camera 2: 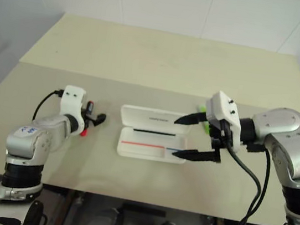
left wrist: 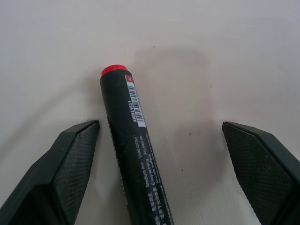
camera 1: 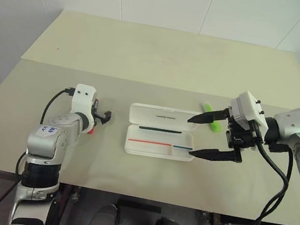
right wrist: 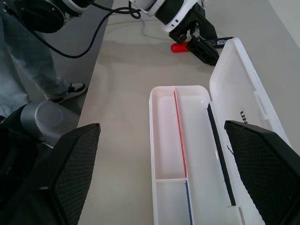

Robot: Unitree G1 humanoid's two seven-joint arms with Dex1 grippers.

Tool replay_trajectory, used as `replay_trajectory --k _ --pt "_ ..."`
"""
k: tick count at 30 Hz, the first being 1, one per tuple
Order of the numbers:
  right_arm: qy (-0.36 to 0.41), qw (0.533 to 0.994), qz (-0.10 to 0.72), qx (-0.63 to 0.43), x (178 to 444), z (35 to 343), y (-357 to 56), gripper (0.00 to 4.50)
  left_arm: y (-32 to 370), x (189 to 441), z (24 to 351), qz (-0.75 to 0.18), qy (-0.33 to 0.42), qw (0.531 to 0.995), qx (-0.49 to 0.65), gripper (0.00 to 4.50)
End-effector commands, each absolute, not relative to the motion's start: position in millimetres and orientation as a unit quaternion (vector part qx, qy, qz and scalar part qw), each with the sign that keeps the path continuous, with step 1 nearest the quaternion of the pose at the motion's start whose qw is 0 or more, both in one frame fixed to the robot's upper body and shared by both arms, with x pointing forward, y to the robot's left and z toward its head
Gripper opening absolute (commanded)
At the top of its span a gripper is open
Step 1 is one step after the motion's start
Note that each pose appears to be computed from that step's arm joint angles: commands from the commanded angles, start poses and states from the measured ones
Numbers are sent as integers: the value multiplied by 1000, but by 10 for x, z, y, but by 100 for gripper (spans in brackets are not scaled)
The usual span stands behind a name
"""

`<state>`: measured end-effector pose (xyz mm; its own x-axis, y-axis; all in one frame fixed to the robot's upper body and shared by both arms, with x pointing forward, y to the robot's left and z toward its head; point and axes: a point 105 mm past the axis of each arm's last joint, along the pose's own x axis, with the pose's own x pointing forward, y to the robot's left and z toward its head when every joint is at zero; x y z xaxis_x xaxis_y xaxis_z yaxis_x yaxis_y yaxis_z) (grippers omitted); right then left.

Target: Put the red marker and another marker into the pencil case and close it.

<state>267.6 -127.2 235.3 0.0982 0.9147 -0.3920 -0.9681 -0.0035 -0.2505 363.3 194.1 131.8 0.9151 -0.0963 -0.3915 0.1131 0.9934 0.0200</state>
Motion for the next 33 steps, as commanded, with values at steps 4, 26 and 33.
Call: replay_trajectory --k 4,26,33 --pt "26 715 653 -248 2653 2522 -1302 450 1954 3665 1267 -48 208 977 28 256" --pt "-24 735 640 -223 2658 2943 -1513 450 2047 3107 2160 -276 117 938 174 60" --pt "-11 766 603 -220 2672 3009 -1885 450 1813 2718 2327 -444 88 865 219 60"
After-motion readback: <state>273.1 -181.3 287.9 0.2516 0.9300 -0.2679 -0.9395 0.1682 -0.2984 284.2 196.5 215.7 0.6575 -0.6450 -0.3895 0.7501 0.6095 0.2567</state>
